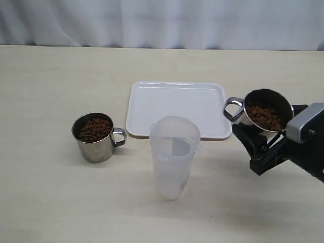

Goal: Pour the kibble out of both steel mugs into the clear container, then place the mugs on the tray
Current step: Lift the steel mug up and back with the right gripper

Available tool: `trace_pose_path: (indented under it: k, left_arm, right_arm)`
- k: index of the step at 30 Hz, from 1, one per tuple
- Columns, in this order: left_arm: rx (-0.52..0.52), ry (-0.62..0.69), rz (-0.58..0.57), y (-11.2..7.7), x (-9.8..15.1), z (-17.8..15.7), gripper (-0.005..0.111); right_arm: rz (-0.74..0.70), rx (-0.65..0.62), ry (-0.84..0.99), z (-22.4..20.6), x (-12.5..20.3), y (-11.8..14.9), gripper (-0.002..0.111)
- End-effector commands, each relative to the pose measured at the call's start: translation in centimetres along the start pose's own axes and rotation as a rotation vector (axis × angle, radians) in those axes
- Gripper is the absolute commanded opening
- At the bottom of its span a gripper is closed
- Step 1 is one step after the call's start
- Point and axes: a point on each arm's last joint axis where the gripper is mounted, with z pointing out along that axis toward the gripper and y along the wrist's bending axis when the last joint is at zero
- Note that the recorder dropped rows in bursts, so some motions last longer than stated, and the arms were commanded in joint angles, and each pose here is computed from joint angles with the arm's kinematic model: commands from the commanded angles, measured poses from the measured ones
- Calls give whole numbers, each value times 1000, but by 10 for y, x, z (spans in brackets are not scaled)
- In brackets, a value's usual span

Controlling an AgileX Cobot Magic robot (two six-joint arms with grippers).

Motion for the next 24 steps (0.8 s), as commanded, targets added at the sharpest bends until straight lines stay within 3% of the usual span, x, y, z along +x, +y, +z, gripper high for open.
trace_pose_path:
  k: [1, 8, 15, 24]
  left_arm:
    - [-1, -10, -10, 0, 0, 0, 0]
    - [-1, -10, -10, 0, 0, 0, 0]
    - [-1, -10, -10, 0, 0, 0, 0]
    - [-1, -14, -10, 0, 0, 0, 0]
  right_arm:
    - [-33, 46, -58, -13, -23, -2, 4]
    - [39, 113, -5, -26, -60, -10, 4]
    - [-49, 93, 145, -6, -93, 6, 4]
    - [-109, 108, 167, 3, -115, 19, 4]
